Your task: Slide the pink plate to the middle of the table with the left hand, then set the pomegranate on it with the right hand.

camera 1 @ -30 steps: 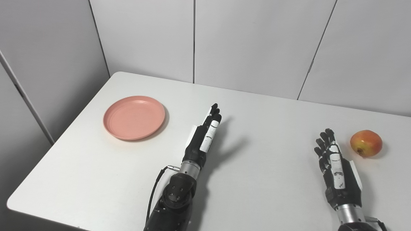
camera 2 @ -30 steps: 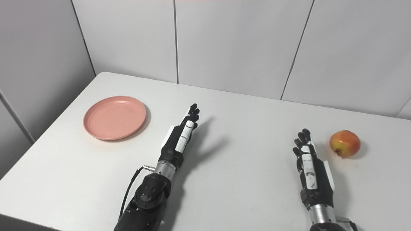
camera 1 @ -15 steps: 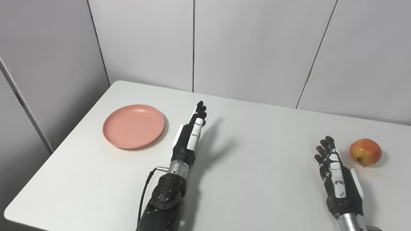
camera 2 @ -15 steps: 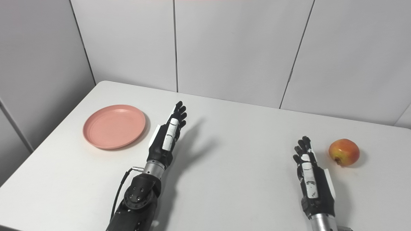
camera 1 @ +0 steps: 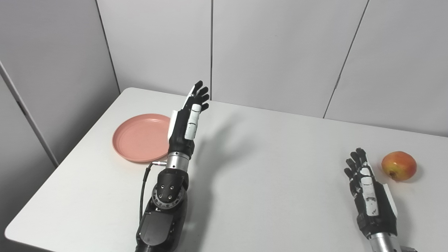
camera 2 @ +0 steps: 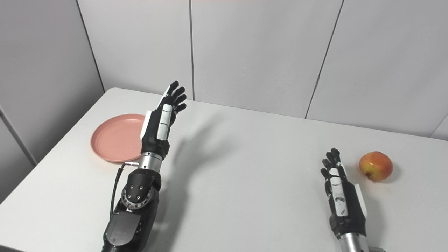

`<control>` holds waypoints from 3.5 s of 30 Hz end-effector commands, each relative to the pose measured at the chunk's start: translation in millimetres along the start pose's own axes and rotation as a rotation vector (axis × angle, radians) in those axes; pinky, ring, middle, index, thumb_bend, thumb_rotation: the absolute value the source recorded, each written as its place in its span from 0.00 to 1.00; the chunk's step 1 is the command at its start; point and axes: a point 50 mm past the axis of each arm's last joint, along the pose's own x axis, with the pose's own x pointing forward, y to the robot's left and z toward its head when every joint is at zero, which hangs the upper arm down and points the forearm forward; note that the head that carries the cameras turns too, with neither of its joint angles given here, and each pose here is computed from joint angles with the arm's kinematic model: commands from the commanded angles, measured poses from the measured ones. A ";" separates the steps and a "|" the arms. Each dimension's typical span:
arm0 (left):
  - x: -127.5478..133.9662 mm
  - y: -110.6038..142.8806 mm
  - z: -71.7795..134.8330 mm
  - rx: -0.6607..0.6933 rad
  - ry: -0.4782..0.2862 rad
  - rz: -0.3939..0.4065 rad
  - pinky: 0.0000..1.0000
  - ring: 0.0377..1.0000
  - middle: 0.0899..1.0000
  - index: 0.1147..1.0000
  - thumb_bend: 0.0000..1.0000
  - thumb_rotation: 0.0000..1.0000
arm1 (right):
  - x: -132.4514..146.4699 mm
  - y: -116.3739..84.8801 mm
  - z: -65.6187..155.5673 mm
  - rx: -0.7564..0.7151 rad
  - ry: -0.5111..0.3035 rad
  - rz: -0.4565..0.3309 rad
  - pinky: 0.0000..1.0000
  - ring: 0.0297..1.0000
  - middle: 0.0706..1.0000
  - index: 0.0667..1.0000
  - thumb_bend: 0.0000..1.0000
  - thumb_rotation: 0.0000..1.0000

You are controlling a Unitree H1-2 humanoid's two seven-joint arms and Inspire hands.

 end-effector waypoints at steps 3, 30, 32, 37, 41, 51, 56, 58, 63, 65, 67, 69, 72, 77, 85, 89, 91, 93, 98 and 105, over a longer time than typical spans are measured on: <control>24.3 6.0 25.6 -0.005 -0.091 0.032 0.85 0.88 0.89 0.87 0.77 1.00 | 6.1 -8.5 7.3 -0.022 -0.067 -0.006 1.00 1.00 1.00 1.00 0.57 0.91; 46.1 104.7 28.6 0.175 -0.133 0.263 0.75 0.79 0.79 0.78 0.78 1.00 | 6.3 -10.9 5.0 -0.019 -0.070 -0.006 1.00 1.00 1.00 1.00 0.58 0.91; 46.5 113.0 28.0 0.188 -0.117 0.282 0.76 0.79 0.79 0.78 0.80 1.00 | 6.6 -10.8 5.1 -0.015 -0.072 -0.008 1.00 1.00 1.00 1.00 0.58 0.89; 47.3 130.3 25.8 0.196 -0.105 0.330 0.75 0.77 0.77 0.77 0.81 1.00 | 6.0 -10.9 5.8 -0.015 -0.067 0.000 1.00 1.00 1.00 1.00 0.58 0.89; 46.7 141.6 23.2 0.187 -0.093 0.345 0.77 0.78 0.78 0.77 0.80 1.00 | 6.4 -11.5 5.8 -0.018 -0.070 -0.005 1.00 1.00 1.00 1.00 0.56 0.89; 43.2 175.0 12.2 0.163 -0.021 0.399 0.76 0.78 0.77 0.76 0.88 1.00 | 6.7 -13.1 6.8 -0.020 -0.072 -0.006 1.00 1.00 1.00 1.00 0.58 0.89; 39.7 186.2 5.6 0.161 0.010 0.409 0.78 0.80 0.80 0.78 0.85 1.00 | 6.2 -14.0 7.2 -0.009 -0.072 -0.010 1.00 1.00 1.00 1.00 0.59 0.87; 38.7 189.8 2.9 0.160 0.022 0.417 0.80 0.82 0.82 0.80 0.84 1.00 | 6.0 -14.5 6.9 -0.007 -0.071 -0.014 1.00 1.00 1.00 1.00 0.58 0.87; 36.4 200.7 -5.0 0.185 0.050 0.445 0.81 0.82 0.82 0.80 0.82 1.00 | 6.8 -16.0 5.7 -0.021 -0.079 -0.023 1.00 1.00 1.00 1.00 0.58 0.88; 35.4 203.6 -7.5 0.196 0.065 0.452 0.82 0.83 0.82 0.80 0.82 1.00 | 6.9 -15.9 5.8 -0.013 -0.077 -0.022 1.00 1.00 1.00 1.00 0.58 0.88; 34.4 206.1 -10.3 0.201 0.069 0.455 0.82 0.84 0.83 0.80 0.80 1.00 | 6.4 -15.9 6.1 -0.010 -0.073 -0.026 1.00 1.00 1.00 1.00 0.59 0.87; 33.3 207.5 -12.5 0.208 0.073 0.455 0.82 0.84 0.83 0.81 0.78 1.00 | 6.2 -16.1 6.4 -0.013 -0.072 -0.028 1.00 1.00 1.00 1.00 0.59 0.87; 32.9 207.8 -16.1 0.207 0.080 0.453 0.82 0.84 0.83 0.81 0.76 1.00 | 6.6 -16.1 6.4 -0.012 -0.077 -0.030 1.00 1.00 1.00 1.00 0.59 0.87; 33.1 206.3 -28.4 0.188 0.125 0.434 0.84 0.86 0.85 0.83 0.76 1.00 | 6.4 -16.8 6.2 -0.016 -0.081 -0.037 1.00 1.00 1.00 1.00 0.60 0.86; 34.4 188.6 -42.2 0.146 0.183 0.392 0.86 0.86 0.85 0.84 0.74 1.00 | 5.4 -16.9 8.0 -0.016 -0.085 -0.031 1.00 1.00 1.00 1.00 0.59 0.87; 35.4 175.2 -48.0 0.130 0.203 0.351 0.91 0.88 0.87 0.85 0.78 1.00 | 5.1 -16.3 8.8 -0.011 -0.080 -0.038 1.00 1.00 1.00 1.00 0.60 0.86; 36.0 168.6 -50.0 0.118 0.207 0.336 0.93 0.89 0.88 0.87 0.79 1.00 | 5.1 -16.0 9.5 -0.009 -0.084 -0.040 1.00 1.00 1.00 1.00 0.59 0.85; 35.8 162.8 -51.0 0.110 0.209 0.325 0.94 0.90 0.89 0.88 0.79 1.00 | 5.4 -15.5 10.1 -0.007 -0.086 -0.040 1.00 1.00 1.00 1.00 0.60 0.85; 35.6 152.8 -53.6 0.114 0.216 0.305 0.92 0.90 0.89 0.87 0.72 1.00 | 5.1 -14.7 11.6 -0.011 -0.083 -0.035 1.00 1.00 1.00 1.00 0.60 0.86; 33.3 145.4 -59.6 0.111 0.251 0.265 0.92 0.92 0.92 0.90 0.74 1.00 | 5.0 -14.4 12.8 -0.013 -0.088 -0.040 1.00 1.00 1.00 1.00 0.59 0.86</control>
